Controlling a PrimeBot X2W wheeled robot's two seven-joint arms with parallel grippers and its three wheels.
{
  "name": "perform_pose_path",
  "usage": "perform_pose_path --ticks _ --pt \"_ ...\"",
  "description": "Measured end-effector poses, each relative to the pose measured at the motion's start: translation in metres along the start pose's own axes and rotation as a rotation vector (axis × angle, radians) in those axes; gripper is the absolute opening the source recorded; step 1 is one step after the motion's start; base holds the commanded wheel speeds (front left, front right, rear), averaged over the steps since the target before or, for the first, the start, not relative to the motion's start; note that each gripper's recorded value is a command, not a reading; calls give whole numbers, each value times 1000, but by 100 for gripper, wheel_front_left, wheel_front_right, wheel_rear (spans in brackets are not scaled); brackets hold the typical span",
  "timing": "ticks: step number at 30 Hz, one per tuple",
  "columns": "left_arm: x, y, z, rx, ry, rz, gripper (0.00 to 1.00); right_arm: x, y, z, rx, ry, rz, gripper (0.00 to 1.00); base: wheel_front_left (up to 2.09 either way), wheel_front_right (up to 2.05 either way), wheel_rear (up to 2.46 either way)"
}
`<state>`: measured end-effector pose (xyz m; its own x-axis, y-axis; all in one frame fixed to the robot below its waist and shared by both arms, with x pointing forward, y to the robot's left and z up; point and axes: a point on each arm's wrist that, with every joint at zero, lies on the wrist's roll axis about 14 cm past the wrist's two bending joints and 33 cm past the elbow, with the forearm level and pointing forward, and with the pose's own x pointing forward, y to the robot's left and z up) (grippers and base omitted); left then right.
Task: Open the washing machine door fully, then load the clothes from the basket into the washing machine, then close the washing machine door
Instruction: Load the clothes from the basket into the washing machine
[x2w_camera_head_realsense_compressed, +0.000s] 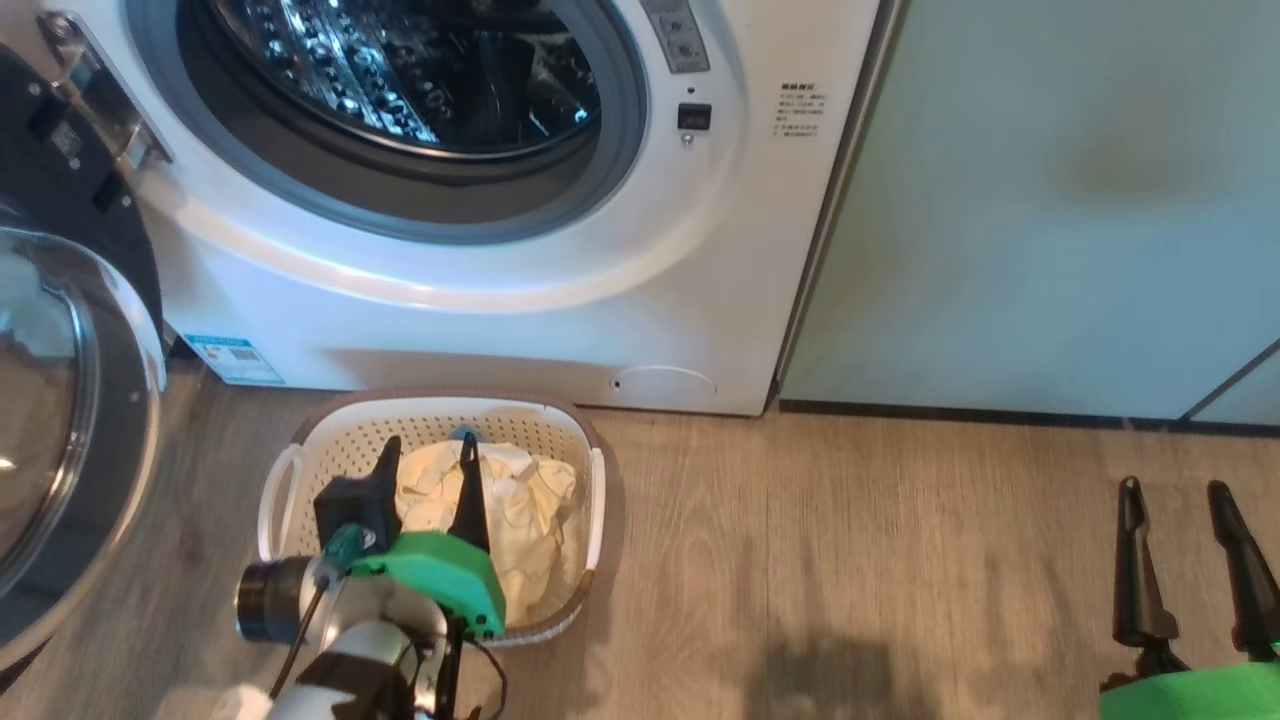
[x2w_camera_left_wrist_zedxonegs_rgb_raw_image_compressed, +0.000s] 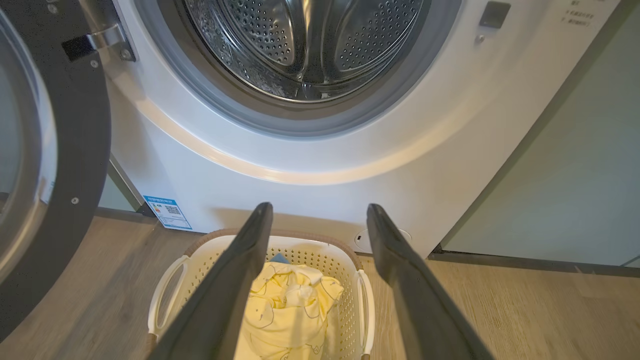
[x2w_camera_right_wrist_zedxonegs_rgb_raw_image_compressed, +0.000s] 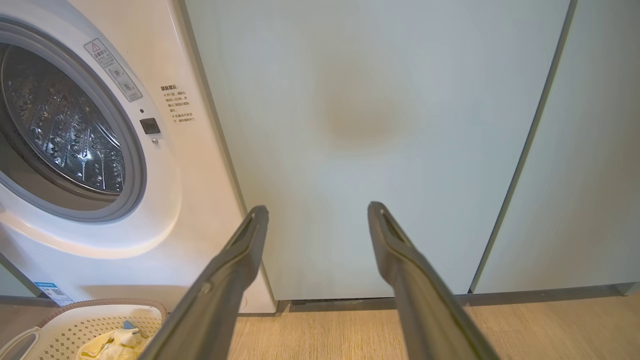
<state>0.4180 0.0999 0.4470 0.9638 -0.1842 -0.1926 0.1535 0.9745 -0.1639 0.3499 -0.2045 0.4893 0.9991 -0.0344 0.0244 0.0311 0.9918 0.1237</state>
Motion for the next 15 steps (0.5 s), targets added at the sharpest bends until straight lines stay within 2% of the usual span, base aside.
perform_pose_path --ticks 15 --pt "44 5 -95 -20 321 2 100 30 -2 -26 6 64 -8 100 0 0 0"
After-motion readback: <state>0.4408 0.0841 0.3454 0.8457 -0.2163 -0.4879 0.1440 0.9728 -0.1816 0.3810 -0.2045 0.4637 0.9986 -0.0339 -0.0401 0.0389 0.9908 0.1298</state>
